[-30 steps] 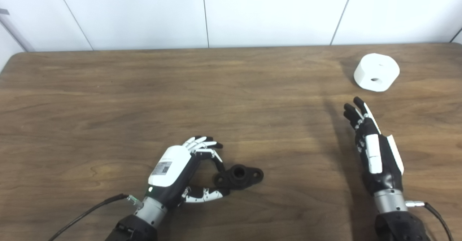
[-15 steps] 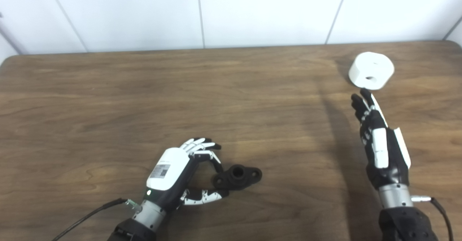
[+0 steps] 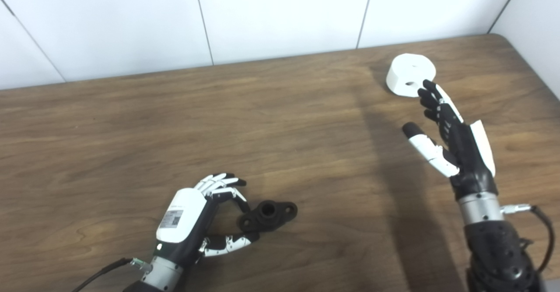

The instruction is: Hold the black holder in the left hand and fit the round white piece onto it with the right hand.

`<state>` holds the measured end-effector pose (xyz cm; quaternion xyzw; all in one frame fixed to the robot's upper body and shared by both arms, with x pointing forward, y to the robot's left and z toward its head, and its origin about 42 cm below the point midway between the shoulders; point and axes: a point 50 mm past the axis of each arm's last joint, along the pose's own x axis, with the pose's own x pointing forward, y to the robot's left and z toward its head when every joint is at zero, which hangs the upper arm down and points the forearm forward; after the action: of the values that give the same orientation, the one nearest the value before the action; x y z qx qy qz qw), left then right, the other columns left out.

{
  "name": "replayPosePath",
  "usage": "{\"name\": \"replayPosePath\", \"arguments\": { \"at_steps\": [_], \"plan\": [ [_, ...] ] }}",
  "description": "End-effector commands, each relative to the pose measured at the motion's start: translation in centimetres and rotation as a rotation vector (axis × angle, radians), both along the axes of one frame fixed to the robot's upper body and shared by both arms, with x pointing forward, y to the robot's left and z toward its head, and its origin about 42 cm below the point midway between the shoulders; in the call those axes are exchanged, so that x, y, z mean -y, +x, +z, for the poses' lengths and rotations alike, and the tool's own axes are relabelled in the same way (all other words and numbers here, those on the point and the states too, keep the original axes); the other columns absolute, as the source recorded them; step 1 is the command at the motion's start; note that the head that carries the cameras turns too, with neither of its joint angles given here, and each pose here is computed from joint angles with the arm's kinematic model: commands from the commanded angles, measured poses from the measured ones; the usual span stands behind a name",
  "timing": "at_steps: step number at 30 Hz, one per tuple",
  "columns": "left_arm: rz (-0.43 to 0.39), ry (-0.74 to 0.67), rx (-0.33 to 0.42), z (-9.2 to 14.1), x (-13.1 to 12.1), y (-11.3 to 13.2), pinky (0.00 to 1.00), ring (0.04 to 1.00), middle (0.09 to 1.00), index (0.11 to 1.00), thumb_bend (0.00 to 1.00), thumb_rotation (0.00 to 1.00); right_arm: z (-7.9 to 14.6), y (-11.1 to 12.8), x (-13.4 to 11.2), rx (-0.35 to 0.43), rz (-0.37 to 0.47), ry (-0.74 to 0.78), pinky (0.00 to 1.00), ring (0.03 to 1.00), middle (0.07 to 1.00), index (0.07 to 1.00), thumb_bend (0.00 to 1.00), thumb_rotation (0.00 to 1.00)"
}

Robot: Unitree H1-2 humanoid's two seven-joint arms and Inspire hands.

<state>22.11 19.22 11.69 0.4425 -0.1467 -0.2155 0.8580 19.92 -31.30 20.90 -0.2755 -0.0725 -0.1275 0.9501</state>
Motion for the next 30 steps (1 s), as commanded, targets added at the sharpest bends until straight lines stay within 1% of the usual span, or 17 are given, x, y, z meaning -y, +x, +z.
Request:
{"name": "replayPosePath", "arguments": {
  "at_steps": [1, 3, 6, 9, 11, 15, 16, 18, 23, 28, 30],
  "plan": [
    [-0.019, 0.058, -0.083, -1.8, -0.2, -0.8, 0.87, 0.864, 0.79, 0.487, 0.52, 0.05, 2.3, 0.6, 0.6, 0.072, -0.007, -0.072, 0.94, 0.933, 0.918, 0.922, 0.64, 0.56],
    [-0.018, 0.057, -0.086, -1.9, -0.2, -0.8, 0.87, 0.864, 0.79, 0.487, 0.52, 0.05, 3.3, 1.3, 1.4, 0.074, -0.018, -0.134, 0.92, 0.926, 0.92, 0.913, 0.66, 0.49],
    [-0.014, 0.062, -0.093, -2.0, -0.2, -0.8, 0.88, 0.868, 0.791, 0.487, 0.52, 0.05, 4.5, 2.3, 2.5, 0.072, -0.04, -0.178, 0.87, 0.906, 0.915, 0.897, 0.72, 0.44],
    [-0.014, 0.064, -0.089, -2.1, -0.1, -0.7, 0.87, 0.865, 0.79, 0.487, 0.52, 0.05, 5.6, 3.5, 3.5, 0.06, -0.055, -0.217, 0.86, 0.901, 0.916, 0.894, 0.75, 0.41],
    [-0.015, 0.057, -0.082, -2.2, -0.1, -0.8, 0.86, 0.859, 0.785, 0.487, 0.52, 0.05, 6.7, 4.6, 4.3, 0.03, -0.064, -0.264, 0.83, 0.901, 0.921, 0.901, 0.76, 0.39],
    [-0.015, 0.062, -0.084, -2.2, -0.1, -0.9, 0.86, 0.861, 0.786, 0.487, 0.52, 0.05, 8.1, 5.9, 5.2, -0.008, -0.063, -0.329, 0.88, 0.94, 0.934, 0.9, 0.79, 0.34],
    [-0.014, 0.064, -0.087, -2.2, -0.1, -0.9, 0.86, 0.86, 0.785, 0.487, 0.52, 0.05, 8.5, 6.4, 5.5, -0.017, -0.06, -0.356, 0.9, 0.954, 0.941, 0.9, 0.8, 0.34],
    [-0.012, 0.068, -0.091, -2.2, -0.1, -0.9, 0.86, 0.861, 0.787, 0.487, 0.52, 0.05, 9.1, 7.3, 5.9, -0.034, -0.055, -0.399, 0.91, 0.964, 0.945, 0.898, 0.82, 0.34],
    [-0.012, 0.066, -0.086, -2.3, -0.3, -0.9, 0.85, 0.853, 0.78, 0.486, 0.52, 0.05, 10.6, 10.1, 6.4, -0.089, -0.039, -0.491, 0.9, 0.98, 0.942, 0.895, 0.85, 0.37],
    [-0.012, 0.064, -0.095, -2.2, -0.4, -1.0, 0.86, 0.859, 0.784, 0.486, 0.52, 0.04, 11.2, 13.0, 7.1, -0.144, -0.03, -0.543, 0.87, 0.981, 0.939, 0.892, 0.86, 0.35],
    [-0.011, 0.066, -0.096, -2.2, -0.4, -0.9, 0.86, 0.86, 0.783, 0.486, 0.52, 0.04, 11.4, 14.4, 7.5, -0.177, -0.014, -0.567, 0.88, 0.982, 0.936, 0.884, 0.87, 0.34]
  ]
}}
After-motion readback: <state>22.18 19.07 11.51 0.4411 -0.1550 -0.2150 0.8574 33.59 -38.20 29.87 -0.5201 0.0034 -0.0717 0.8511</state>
